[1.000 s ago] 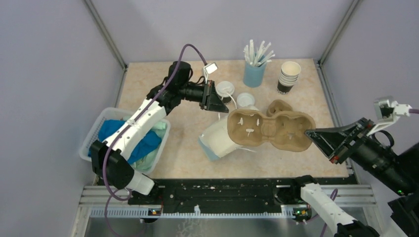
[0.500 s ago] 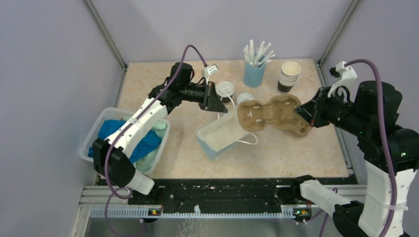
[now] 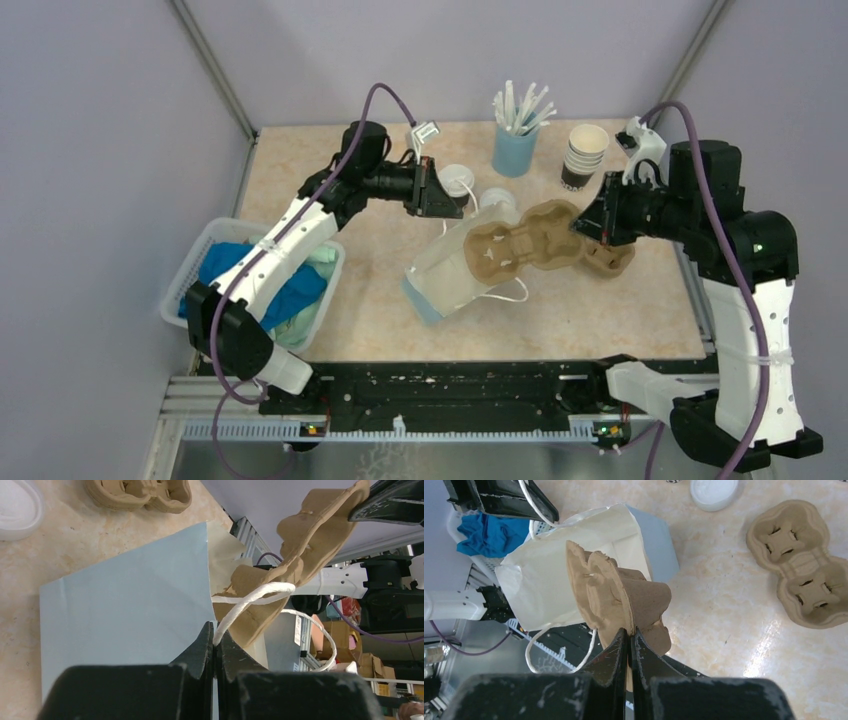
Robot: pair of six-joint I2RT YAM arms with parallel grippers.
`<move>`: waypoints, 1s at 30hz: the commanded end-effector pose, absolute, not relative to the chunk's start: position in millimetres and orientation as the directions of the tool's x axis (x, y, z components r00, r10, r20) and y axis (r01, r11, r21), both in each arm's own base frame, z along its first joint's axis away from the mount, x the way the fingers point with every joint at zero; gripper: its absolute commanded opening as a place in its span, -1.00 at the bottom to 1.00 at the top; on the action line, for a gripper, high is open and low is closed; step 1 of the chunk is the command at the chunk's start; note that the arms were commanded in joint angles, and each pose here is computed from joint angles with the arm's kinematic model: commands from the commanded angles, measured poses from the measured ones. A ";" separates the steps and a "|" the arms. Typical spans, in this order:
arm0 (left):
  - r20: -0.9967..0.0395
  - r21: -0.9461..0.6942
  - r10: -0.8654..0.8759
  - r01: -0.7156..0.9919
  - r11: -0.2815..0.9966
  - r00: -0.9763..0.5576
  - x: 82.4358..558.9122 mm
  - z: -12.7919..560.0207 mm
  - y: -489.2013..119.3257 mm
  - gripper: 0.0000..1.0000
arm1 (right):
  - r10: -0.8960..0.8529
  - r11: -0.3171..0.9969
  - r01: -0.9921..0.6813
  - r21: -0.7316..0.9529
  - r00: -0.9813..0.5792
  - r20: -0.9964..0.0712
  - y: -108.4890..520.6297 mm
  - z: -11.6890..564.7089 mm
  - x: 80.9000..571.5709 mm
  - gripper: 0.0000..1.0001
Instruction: Pack the takeout coffee
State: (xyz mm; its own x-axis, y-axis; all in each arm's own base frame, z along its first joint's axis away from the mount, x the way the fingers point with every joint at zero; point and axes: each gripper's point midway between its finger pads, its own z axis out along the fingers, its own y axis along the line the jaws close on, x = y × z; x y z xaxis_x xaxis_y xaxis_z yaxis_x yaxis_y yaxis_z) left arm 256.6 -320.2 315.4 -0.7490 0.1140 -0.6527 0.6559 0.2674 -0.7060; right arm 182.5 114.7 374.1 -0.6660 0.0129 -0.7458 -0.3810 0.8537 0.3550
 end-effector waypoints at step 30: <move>-0.708 -0.677 0.086 0.708 0.199 -0.701 241.7 346.1 -337.7 -1.00 | 0.011 0.842 -0.398 0.364 -0.662 -0.749 121.7 381.4 191.1 -1.00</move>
State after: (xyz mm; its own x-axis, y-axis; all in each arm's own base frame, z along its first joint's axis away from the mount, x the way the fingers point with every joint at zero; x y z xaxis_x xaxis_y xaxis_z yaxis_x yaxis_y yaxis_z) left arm 244.7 -334.0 320.6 -0.7579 0.1076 -0.6435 0.6474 0.2461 -0.7213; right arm 182.8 116.3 381.4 -0.6779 0.0217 -0.7349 -0.3717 0.8523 0.3681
